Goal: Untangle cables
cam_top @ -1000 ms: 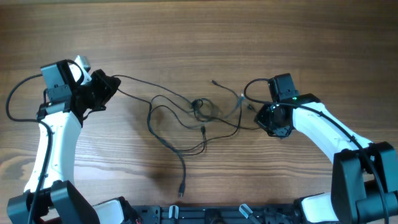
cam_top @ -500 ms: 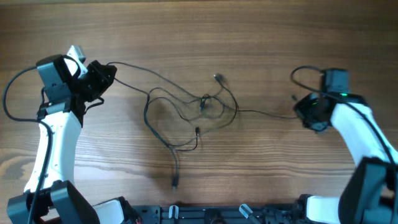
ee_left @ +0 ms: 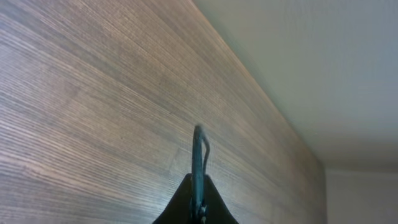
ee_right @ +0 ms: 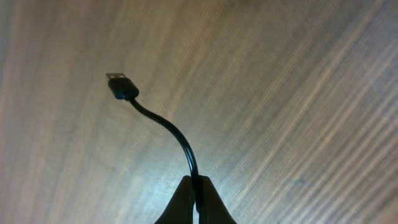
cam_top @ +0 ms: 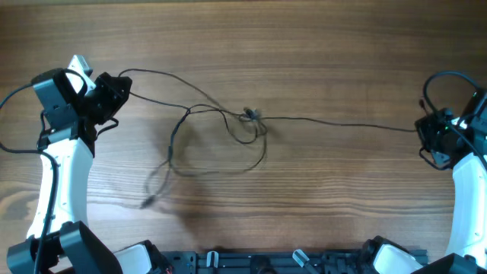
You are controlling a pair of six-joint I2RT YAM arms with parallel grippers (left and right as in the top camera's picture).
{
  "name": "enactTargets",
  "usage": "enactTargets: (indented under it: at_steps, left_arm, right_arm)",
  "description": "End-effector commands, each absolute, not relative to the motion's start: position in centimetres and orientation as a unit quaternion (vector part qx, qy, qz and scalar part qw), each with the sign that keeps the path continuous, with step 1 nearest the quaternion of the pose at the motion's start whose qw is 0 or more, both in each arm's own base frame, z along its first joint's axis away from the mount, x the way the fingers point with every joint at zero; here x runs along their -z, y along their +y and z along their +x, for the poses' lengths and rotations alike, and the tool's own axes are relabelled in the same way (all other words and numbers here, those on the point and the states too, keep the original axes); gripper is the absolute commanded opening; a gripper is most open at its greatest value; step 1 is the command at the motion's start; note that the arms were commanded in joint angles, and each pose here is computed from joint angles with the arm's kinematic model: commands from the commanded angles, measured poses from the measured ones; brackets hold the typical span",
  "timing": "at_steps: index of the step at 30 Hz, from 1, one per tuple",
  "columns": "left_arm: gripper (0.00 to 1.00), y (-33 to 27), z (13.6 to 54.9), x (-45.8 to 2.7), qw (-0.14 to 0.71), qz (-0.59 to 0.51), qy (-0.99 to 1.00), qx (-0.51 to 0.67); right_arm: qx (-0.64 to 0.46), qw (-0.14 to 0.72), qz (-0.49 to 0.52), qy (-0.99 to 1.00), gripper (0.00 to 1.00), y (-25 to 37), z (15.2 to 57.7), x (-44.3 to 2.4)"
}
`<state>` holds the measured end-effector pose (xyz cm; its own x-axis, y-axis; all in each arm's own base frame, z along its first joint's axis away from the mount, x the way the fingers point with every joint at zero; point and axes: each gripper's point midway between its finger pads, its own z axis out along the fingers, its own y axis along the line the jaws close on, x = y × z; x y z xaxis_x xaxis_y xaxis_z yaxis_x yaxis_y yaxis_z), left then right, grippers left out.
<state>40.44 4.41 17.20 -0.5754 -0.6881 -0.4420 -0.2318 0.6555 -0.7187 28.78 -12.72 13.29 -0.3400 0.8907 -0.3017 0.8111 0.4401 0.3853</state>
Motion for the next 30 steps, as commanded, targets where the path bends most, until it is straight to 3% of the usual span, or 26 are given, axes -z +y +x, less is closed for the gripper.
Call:
enactTargets:
  at_steps: [1,7,13,17,21,23,26,27,30]
  left_arm:
    - [0.04,2.8,39.6,-18.3,0.358,-0.257,0.829,0.346]
    - [0.04,-4.3,38.6,-17.7,0.308,-0.171,0.854,0.382]
    - [0.04,-12.4,36.0,-15.7,0.272,-0.029,0.898,0.345]
    - [0.04,-17.4,33.7,-15.6,0.255,0.066,0.897,0.355]
    - [0.07,-21.6,31.9,-16.1,0.254,0.138,0.883,0.371]
    - [0.14,-23.3,31.4,-16.9,0.259,0.164,0.869,0.389]
    - [0.38,-24.6,31.3,-18.1,0.278,0.187,0.850,0.406]
    - [0.54,-24.7,31.5,-18.3,0.283,0.189,0.848,0.406]
    - [0.64,-23.3,32.5,-17.7,0.290,0.165,0.861,0.385]
  right_arm:
    - [-0.073,0.245,0.505,0.824,0.05,-13.0,28.6,-13.9]
    - [-0.199,0.250,0.363,0.875,0.04,-7.3,30.8,-15.1]
    - [-0.206,0.254,0.278,0.903,0.05,-4.6,31.4,-15.3]
    - [-0.217,0.256,0.257,0.906,0.20,-3.3,31.8,-15.5]
    - [-0.255,0.250,0.190,0.914,0.45,0.2,31.9,-16.1]
    - [-0.260,0.245,0.172,0.918,0.54,1.5,31.9,-16.0]
    - [-0.270,0.231,0.132,0.925,0.57,4.3,31.8,-15.8]
    - [-0.273,0.227,0.121,0.927,0.58,5.0,31.7,-15.7]
    - [-0.280,0.210,0.092,0.932,0.58,7.2,31.3,-15.3]
